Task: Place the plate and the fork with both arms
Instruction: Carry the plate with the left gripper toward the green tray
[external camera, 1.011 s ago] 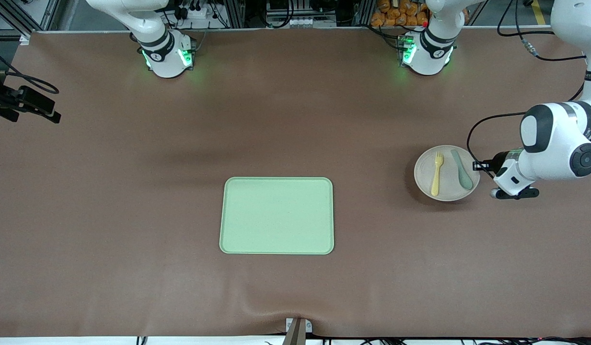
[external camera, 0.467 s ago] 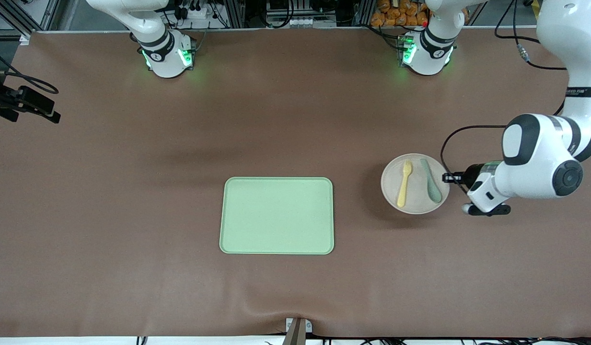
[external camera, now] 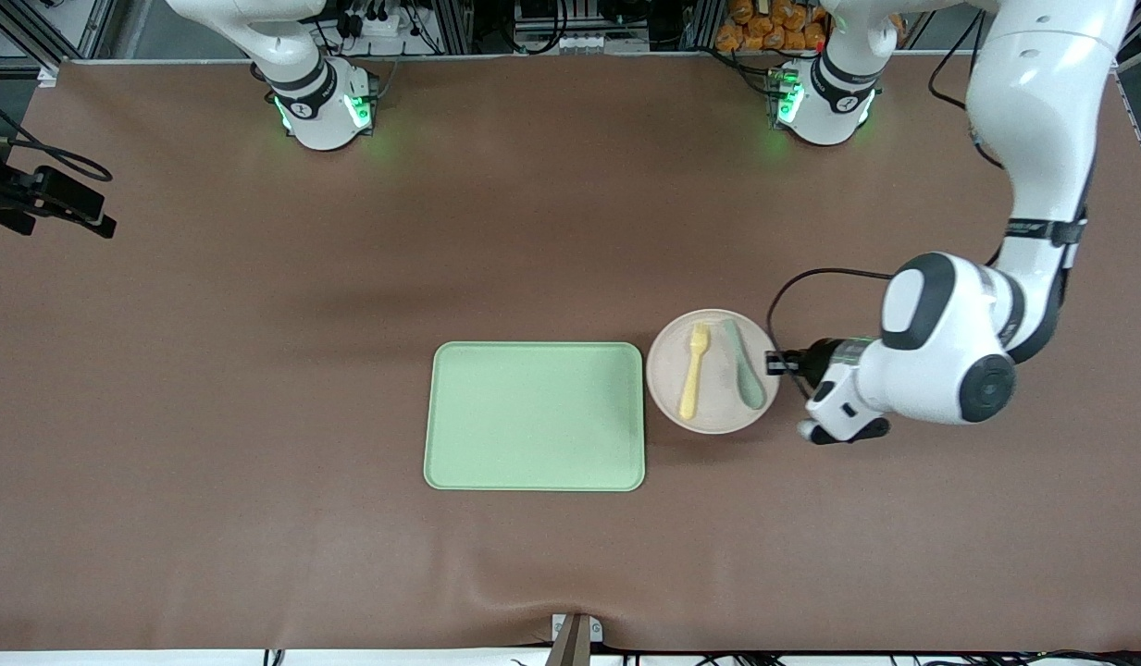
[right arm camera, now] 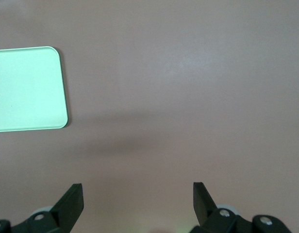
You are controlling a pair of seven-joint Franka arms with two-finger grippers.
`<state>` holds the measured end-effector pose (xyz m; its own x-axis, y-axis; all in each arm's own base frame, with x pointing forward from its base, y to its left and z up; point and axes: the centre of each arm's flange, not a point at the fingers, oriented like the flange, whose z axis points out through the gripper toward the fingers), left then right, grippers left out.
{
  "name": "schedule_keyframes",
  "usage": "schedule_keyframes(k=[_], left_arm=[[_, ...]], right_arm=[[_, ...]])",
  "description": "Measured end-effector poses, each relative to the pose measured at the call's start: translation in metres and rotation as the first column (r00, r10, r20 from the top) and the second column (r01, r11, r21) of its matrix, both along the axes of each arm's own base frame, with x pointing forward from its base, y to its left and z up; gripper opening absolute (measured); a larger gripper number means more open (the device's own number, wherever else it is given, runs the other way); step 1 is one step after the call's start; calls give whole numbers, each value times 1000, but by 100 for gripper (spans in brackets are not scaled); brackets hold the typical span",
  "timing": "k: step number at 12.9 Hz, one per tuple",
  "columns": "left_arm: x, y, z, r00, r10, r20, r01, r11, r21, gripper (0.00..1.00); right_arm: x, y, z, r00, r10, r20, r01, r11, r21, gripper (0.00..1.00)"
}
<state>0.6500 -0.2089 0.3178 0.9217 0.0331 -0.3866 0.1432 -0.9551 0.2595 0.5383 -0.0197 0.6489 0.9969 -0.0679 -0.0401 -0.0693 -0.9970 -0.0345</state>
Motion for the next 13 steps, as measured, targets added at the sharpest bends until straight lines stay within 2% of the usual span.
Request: schedule_keyframes(k=[3, 7, 13], left_arm=[[4, -66, -25, 998, 19, 52, -18, 1000, -19, 5], [-6, -133, -54, 991, 49, 128, -43, 998, -49, 5], [-22, -181, -86, 982, 68, 176, -55, 996, -76, 5]], right_arm=[[0, 0, 0, 1000, -1, 0, 1, 1000, 0, 100], [0, 0, 0, 1000, -1, 0, 1, 1000, 0, 100], [0, -1, 0, 1000, -1, 0, 1, 1000, 0, 100]])
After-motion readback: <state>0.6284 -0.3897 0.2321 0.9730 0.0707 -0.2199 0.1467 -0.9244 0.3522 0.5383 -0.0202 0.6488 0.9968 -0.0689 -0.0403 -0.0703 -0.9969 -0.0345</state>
